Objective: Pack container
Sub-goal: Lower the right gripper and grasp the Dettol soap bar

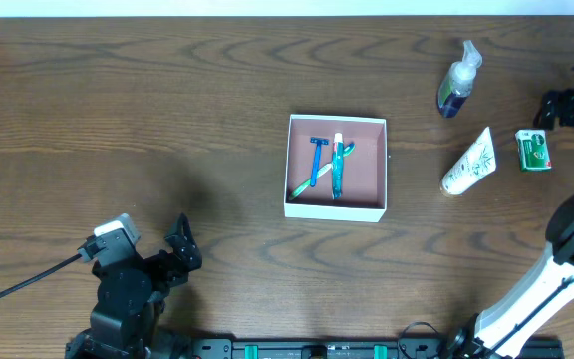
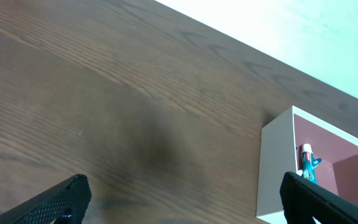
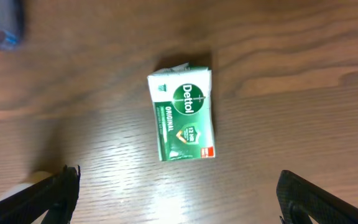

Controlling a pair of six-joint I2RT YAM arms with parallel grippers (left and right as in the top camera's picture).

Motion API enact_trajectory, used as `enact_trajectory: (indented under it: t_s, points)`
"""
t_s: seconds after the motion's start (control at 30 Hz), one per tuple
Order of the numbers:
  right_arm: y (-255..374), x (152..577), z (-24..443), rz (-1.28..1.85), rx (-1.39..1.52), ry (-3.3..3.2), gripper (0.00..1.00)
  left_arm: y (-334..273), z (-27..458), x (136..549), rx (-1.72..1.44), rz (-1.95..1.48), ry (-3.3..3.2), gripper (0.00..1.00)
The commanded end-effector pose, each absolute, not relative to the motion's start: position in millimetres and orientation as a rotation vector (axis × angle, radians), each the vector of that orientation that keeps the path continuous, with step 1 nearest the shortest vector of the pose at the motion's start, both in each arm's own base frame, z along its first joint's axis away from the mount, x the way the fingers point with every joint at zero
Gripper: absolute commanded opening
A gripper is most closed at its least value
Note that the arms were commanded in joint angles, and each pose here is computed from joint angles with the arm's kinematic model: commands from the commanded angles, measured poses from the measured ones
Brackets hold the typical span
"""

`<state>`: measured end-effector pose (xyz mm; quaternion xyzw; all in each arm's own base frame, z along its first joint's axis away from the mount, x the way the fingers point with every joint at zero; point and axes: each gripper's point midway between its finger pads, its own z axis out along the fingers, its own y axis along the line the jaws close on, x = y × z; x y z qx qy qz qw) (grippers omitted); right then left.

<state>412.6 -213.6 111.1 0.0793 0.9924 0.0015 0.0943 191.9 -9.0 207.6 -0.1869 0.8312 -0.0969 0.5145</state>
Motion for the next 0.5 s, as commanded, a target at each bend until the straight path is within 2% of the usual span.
enact_trajectory:
  t_s: [0.0,0.27,0.47]
  points:
    - [-221.1,411.3,94.1,-0.014,0.177,2.988,0.99,-6.6,209.0,191.6,-0.467,-0.231,1.985,0.98]
    - [-218.6,407.5,43.2,0.03,0.165,3.098,0.99,-6.6,209.0,191.6,-0.467,-0.231,1.985,0.98]
    - [-221.2,401.8,21.8,0.01,0.159,3.158,0.99,-6.6,209.0,191.6,-0.467,-0.231,1.985,0.98]
